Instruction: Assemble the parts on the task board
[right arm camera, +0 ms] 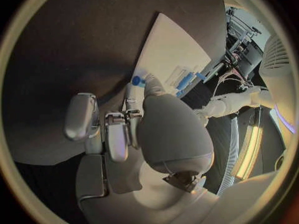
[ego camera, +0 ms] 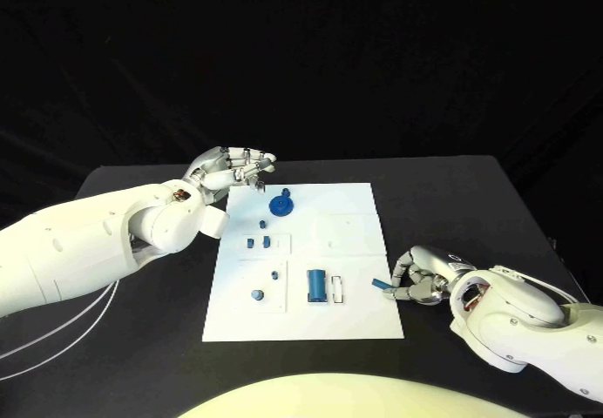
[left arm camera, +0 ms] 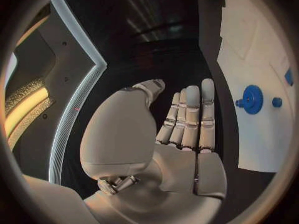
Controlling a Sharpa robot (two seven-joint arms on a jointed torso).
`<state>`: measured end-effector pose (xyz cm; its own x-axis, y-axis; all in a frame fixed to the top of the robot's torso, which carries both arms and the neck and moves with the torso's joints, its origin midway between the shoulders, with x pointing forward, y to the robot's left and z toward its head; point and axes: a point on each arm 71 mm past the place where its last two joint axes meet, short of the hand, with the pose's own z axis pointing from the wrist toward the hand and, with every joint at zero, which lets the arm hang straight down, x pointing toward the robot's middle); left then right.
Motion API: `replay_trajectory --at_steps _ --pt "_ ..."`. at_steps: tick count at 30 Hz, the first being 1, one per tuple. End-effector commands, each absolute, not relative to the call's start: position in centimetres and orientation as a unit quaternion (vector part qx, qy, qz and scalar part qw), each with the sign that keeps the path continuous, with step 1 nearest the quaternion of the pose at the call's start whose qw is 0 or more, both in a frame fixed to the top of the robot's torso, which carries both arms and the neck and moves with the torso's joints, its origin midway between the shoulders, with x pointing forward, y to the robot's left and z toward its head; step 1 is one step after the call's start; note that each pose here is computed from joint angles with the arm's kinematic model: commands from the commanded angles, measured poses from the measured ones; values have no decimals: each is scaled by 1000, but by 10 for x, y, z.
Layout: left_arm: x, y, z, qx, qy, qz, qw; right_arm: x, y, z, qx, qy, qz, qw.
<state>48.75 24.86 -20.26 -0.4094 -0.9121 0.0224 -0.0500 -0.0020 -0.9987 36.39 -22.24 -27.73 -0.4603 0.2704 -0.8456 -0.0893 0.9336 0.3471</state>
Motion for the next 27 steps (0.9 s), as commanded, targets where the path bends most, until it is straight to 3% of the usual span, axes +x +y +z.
replay_trajectory --at_steps 1,18,27 --pt "487 247 -202 -392 606 -590 363 359 -216 -283 30 841 174 512" --pt "488 250 -203 -394 605 -585 368 361 -216 -283 18 839 168 517" --pt "488 250 -203 -395 605 -585 369 362 -212 -271 50 836 192 511"
